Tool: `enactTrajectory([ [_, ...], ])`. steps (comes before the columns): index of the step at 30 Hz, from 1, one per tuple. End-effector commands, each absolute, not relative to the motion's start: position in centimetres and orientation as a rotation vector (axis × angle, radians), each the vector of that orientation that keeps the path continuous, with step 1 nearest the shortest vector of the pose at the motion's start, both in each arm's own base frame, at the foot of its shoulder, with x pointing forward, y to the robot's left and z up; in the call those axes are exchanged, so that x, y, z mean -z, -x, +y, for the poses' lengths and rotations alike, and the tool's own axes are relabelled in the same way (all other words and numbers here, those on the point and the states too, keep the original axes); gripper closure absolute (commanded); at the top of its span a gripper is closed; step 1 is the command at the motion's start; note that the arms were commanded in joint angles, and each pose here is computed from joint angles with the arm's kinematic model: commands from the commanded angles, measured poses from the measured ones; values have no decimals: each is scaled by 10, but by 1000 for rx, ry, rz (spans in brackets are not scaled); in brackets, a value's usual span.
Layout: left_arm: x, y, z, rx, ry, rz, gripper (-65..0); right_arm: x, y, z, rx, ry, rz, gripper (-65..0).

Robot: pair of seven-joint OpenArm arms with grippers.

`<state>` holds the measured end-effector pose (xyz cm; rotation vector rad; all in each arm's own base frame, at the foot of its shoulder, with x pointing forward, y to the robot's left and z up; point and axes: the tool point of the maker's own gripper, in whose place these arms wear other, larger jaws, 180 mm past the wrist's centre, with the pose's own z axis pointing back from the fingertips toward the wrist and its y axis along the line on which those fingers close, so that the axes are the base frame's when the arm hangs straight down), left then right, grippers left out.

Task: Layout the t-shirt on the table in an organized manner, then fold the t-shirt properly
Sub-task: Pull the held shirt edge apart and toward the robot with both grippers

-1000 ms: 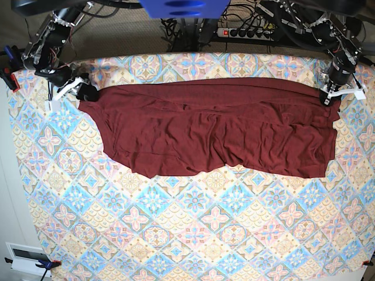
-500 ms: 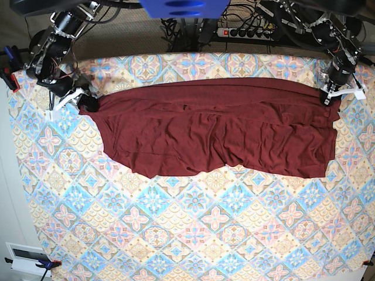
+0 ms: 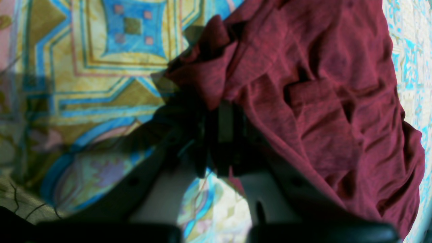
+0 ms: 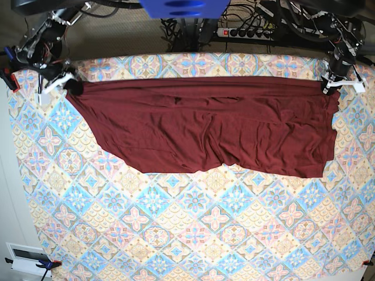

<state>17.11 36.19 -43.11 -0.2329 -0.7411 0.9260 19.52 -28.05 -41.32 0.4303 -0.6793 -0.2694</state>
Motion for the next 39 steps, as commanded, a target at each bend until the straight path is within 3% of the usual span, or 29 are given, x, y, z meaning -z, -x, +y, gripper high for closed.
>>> enactTrajectory([
  [1, 438, -152, 369, -924, 169, -674, -2, 395, -203, -293, 246, -393, -745, 0],
  [17, 416, -126, 383, -851, 83, -677, -2, 401, -152, -288, 278, -432, -687, 0],
  [26, 418, -159, 374, -903, 160, -732, -10, 410, -163, -295, 251, -364, -653, 0],
  [30, 422, -165, 370, -925, 183, -733, -63, 396, -197, -296, 236, -368, -727, 0],
  [39, 431, -147, 370, -997, 166, -684, -207, 396, -197, -297, 236, -366, -731, 0],
])
